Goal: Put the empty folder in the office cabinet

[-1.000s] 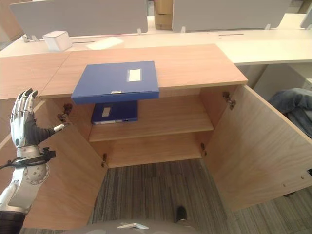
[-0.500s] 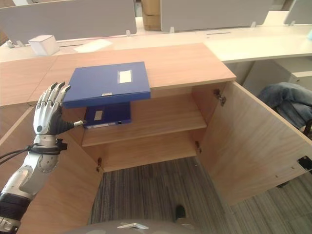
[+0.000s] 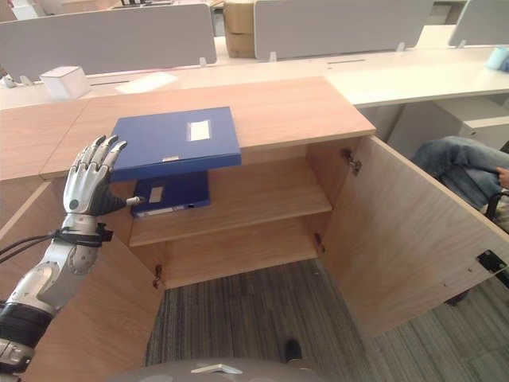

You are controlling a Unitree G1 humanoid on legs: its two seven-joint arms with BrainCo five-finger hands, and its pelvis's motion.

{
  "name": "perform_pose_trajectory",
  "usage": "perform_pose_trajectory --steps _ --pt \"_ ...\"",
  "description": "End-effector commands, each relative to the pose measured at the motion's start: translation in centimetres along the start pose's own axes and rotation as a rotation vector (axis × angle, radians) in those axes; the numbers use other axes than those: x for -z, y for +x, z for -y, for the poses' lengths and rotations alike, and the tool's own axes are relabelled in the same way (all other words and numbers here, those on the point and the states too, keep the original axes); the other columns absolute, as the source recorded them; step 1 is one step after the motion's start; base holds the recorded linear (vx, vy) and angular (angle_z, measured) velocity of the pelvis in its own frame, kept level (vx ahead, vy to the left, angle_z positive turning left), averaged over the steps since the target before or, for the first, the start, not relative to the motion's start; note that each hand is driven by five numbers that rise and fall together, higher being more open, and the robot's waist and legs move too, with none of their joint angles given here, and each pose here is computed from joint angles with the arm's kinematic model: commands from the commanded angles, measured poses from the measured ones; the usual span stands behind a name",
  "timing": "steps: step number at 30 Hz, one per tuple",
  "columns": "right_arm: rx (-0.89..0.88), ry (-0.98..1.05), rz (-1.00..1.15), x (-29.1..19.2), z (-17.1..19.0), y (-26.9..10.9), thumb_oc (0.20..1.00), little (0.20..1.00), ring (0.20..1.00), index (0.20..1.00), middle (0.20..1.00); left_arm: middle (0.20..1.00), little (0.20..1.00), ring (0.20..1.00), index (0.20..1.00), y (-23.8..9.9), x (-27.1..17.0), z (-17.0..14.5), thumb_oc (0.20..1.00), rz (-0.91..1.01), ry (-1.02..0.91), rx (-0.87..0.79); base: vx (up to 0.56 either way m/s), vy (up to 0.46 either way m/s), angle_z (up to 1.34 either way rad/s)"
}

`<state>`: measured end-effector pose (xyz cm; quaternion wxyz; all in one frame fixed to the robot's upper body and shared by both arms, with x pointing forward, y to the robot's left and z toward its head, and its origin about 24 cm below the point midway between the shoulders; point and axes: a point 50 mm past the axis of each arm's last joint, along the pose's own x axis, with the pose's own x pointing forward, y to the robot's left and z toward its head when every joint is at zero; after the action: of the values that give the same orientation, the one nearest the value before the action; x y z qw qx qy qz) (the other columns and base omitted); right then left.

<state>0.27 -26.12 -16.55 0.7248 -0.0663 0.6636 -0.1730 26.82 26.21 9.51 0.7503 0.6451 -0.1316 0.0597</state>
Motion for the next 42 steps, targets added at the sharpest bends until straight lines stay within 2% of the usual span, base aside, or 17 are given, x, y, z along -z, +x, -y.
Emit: perform_pose_trajectory --steps 1,21,42 --pt "0.032 -0.062 0.032 -1.6 0.8 0.1 1.000 1.000 1.000 1.000 1.000 1.000 1.000 1.000 1.000 3.4 0.5 -3.9 1.000 0.038 0.104 -0.134 0.00 0.000 0.00" --pt "0.050 -0.055 0.030 -1.7 1.2 0.1 1.000 1.000 1.000 1.000 1.000 1.000 1.000 1.000 1.000 5.4 0.3 -4.2 1.000 0.047 0.133 -0.122 0.00 0.000 0.00" --pt "0.057 -0.054 0.036 -1.9 1.2 0.1 1.000 1.000 1.000 1.000 1.000 1.000 1.000 1.000 1.000 4.9 0.9 -3.8 1.000 0.013 0.118 -0.107 0.00 0.000 0.00"
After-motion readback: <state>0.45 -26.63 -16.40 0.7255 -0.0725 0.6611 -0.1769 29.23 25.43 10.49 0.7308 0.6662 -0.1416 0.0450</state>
